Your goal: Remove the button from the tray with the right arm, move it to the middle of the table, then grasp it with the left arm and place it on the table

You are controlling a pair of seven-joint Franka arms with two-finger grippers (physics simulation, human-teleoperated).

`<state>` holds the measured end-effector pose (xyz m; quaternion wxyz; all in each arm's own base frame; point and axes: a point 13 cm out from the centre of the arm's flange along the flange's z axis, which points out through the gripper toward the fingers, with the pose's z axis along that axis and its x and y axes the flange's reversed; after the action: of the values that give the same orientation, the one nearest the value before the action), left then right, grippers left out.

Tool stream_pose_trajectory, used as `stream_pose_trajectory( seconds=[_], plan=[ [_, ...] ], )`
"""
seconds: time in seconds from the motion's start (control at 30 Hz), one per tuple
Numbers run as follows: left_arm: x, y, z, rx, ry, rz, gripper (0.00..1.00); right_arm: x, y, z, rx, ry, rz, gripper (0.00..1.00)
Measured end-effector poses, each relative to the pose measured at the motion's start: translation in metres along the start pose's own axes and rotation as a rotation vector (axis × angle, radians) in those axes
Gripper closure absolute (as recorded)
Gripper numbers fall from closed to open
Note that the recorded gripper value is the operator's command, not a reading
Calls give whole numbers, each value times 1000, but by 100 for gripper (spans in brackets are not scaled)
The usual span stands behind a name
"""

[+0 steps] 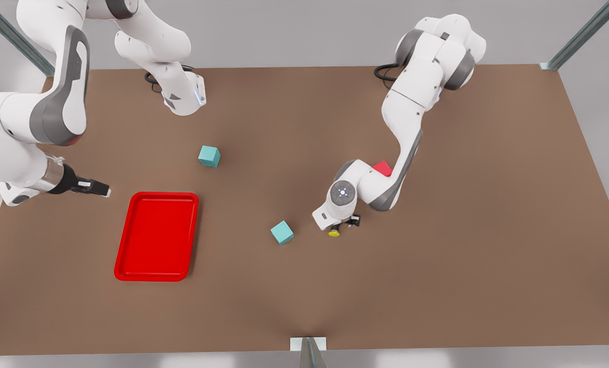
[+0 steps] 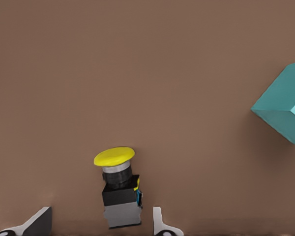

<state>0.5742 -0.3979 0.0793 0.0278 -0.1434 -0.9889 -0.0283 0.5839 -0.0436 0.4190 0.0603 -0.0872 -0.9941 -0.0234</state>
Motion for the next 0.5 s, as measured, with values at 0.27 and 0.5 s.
stream_pose_trajectory(
  seconds=[0.27, 0.5],
  plan=[
    [-4, -8, 8, 22, -49, 10, 0, -3, -20, 3, -5, 4, -17, 0],
    [0, -10, 27, 23, -38, -8, 0, -4, -18, 5, -5, 6, -49, 0]
  ],
)
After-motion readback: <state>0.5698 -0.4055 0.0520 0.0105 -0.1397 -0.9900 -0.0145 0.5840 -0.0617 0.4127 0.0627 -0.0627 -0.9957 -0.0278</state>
